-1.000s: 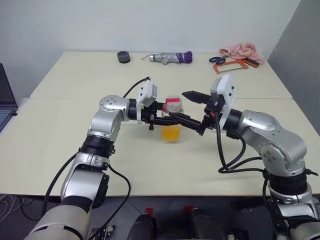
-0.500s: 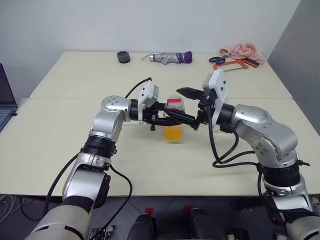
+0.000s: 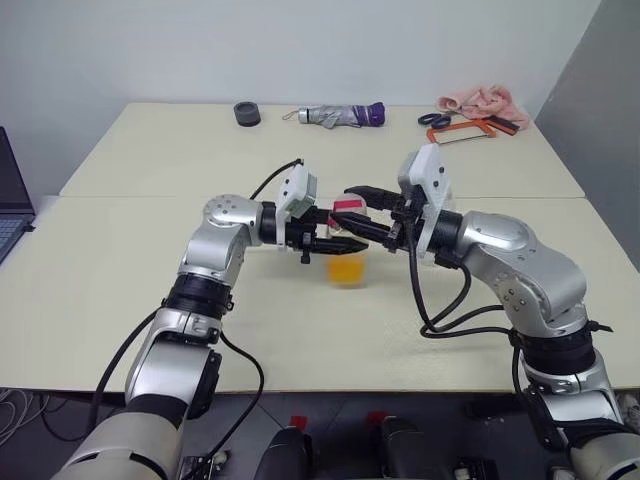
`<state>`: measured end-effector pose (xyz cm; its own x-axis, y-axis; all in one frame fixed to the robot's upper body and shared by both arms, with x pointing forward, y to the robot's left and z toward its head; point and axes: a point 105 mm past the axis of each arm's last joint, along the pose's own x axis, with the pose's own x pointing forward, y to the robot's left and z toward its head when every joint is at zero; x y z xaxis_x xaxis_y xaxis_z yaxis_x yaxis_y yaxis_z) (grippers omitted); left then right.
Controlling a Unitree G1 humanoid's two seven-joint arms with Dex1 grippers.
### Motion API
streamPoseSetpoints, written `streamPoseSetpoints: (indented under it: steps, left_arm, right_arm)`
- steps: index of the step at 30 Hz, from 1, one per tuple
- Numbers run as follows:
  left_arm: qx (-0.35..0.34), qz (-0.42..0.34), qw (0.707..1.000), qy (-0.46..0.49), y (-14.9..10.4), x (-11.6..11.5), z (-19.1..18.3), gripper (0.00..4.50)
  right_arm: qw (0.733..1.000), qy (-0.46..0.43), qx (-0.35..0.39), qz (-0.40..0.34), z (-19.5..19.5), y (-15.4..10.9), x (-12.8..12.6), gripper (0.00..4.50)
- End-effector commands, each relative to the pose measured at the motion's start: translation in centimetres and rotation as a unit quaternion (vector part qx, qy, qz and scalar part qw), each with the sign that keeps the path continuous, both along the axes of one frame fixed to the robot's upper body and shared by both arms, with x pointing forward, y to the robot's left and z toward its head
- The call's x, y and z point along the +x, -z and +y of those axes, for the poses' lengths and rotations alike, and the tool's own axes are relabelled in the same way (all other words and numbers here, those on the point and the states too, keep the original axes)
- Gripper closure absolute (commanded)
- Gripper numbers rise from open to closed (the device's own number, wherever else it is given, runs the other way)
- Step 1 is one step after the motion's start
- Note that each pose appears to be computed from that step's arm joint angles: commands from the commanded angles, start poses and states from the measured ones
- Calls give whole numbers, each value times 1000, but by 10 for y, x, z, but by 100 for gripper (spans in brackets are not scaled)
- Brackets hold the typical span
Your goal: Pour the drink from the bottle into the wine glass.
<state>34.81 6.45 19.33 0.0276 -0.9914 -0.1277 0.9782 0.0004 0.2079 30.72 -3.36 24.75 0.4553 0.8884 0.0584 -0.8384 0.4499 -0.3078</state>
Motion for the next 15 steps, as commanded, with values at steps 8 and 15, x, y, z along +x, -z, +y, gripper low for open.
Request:
streamPoseSetpoints:
  steps: [8,15]
  left_arm:
    - [-20,-22,1000,2,-12,-5,1,268]
    - [-25,-19,999,-20,-13,-3,10,268]
  right_arm:
    - [995,42,54,-77,-25,-24,-17,276]
    - [977,208,36,-2,-116,23,-7,276]
